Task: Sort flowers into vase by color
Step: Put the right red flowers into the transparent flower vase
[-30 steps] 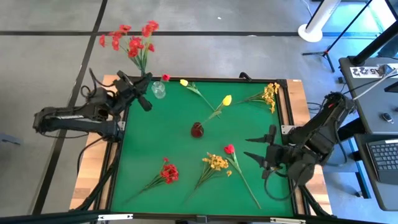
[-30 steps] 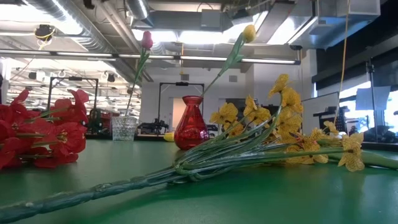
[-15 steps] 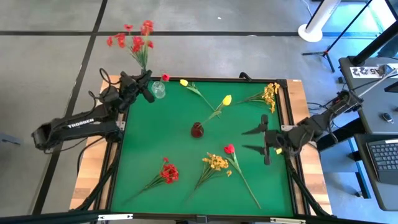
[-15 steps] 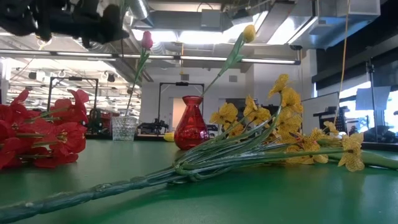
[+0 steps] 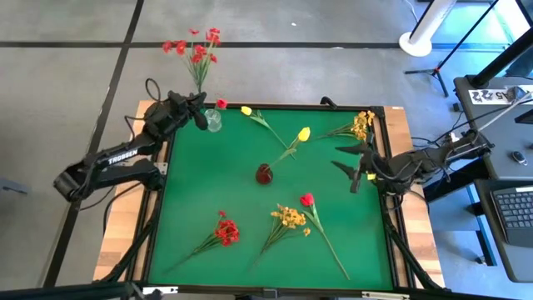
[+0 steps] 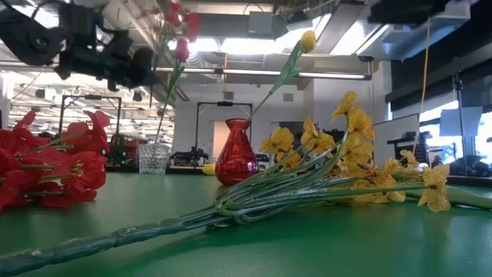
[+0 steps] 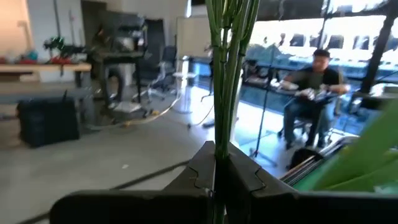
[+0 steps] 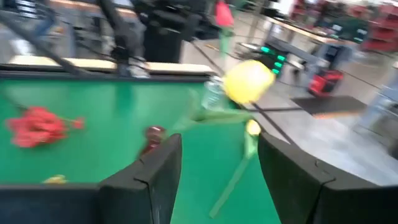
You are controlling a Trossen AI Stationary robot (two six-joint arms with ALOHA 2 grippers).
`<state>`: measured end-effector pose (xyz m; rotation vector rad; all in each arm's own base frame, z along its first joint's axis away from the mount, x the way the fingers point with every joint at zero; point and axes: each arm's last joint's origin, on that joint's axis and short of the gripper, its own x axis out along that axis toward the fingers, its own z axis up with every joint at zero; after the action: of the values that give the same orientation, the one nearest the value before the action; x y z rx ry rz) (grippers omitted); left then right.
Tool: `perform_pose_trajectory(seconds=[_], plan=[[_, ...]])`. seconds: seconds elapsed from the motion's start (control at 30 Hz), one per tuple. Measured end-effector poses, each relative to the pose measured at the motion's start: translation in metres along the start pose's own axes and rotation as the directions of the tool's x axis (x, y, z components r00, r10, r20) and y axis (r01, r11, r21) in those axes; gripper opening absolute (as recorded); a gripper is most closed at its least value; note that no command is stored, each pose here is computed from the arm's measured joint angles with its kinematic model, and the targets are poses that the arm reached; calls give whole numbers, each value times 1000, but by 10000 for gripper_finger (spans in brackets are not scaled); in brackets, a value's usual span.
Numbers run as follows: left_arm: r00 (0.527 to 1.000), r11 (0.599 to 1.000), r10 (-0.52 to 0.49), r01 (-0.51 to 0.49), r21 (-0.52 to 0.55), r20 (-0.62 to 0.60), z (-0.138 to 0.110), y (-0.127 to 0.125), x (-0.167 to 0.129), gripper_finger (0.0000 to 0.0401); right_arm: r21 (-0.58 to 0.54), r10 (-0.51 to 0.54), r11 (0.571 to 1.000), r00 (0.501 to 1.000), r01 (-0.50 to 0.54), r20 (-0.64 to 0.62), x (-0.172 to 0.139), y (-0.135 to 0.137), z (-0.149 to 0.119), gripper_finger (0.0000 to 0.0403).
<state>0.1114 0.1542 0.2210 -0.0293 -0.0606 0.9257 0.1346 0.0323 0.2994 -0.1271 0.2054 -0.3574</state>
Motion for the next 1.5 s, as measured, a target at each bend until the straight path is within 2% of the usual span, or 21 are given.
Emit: perform_pose_trajectory(seconds=[0.17,0.27,0.53,0.73,0.97,1.33,1.5], plan=[[1000,999,-6,6,-47,-6,-10,12,12,4,50,-111,993,994,111,-8,1,-15,-13,209],[1000,997,-24,23,-67,-10,-18,15,20,4,58,-135,989,991,136,-18,4,-20,-21,209],[995,997,-21,13,-81,-98,-47,18,35,4,81,-106,991,993,110,-59,13,-27,-34,209],[994,998,-20,14,-59,-109,-52,19,37,4,95,-80,992,995,86,-63,14,-30,-35,209],[977,999,-15,6,-45,-214,-62,19,36,5,95,-79,992,995,84,-63,14,-29,-35,209],[950,999,24,-36,-33,-311,-72,20,33,51,95,-79,992,995,84,-62,14,-29,-35,209],[929,999,25,-34,-16,-369,-76,20,31,85,95,-78,992,995,84,-62,14,-29,-35,209]])
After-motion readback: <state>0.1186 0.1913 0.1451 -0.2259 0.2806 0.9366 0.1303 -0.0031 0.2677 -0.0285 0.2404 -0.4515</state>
